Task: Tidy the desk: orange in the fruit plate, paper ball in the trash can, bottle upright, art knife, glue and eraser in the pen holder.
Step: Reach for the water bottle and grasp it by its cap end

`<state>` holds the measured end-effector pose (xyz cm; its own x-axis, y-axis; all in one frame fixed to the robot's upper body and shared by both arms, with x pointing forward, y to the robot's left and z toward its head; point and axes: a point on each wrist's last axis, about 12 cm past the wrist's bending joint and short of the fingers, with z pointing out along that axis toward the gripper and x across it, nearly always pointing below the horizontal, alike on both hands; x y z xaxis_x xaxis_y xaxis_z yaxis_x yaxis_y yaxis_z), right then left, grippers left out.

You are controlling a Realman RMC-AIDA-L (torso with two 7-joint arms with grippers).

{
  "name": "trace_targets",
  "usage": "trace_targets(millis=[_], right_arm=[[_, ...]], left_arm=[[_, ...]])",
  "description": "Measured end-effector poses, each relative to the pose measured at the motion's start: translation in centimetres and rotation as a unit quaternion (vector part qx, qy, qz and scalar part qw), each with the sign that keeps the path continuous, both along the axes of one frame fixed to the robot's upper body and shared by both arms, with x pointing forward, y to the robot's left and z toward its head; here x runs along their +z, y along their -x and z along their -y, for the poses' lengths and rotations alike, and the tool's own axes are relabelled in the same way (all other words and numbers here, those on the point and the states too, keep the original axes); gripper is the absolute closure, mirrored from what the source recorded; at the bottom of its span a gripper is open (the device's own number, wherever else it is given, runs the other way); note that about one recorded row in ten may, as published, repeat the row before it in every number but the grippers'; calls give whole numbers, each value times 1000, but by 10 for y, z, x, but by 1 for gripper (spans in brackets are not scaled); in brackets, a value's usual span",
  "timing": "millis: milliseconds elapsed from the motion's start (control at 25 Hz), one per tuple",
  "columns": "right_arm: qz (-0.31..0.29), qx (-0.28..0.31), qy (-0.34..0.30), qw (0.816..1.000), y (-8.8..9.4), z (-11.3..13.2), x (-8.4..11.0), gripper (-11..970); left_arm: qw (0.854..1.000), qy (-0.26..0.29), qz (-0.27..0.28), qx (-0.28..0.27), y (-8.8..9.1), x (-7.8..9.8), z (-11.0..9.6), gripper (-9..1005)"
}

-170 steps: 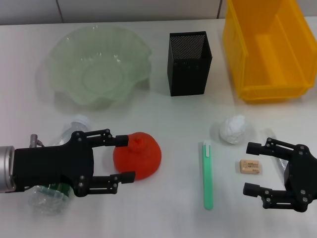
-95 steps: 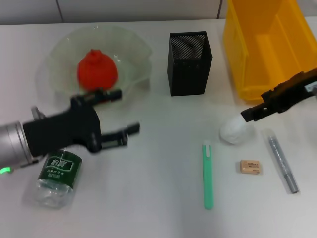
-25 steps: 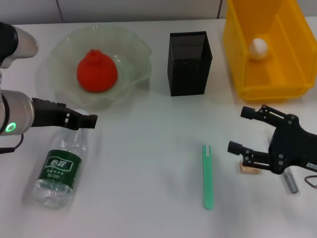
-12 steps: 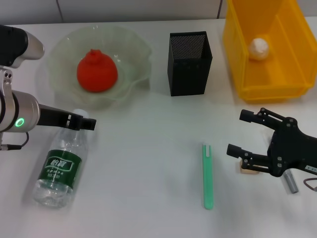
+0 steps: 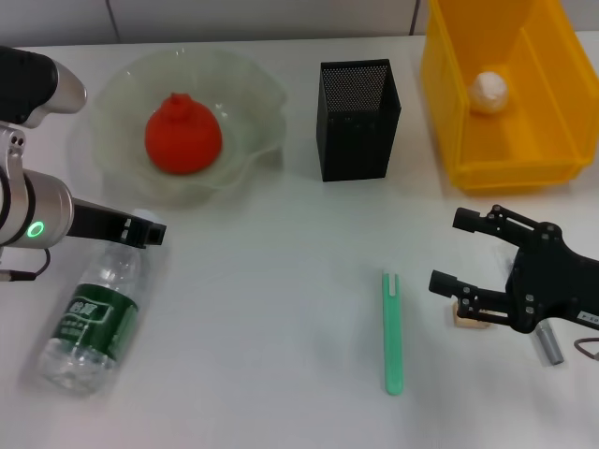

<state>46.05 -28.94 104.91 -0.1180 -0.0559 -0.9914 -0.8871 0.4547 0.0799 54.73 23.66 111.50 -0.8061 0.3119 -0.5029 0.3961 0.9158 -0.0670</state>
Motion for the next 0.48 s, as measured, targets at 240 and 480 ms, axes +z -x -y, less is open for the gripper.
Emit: trace_targets(millis=[240, 480], right_arm=[[-6, -2, -4, 1000, 0, 1, 1, 116], [-8, -2, -6, 1000, 2, 4, 2, 118]], left_arm=[[1000, -8, 14, -26, 5, 9, 2, 521], [991, 50, 97, -76, 29, 33, -9, 548]])
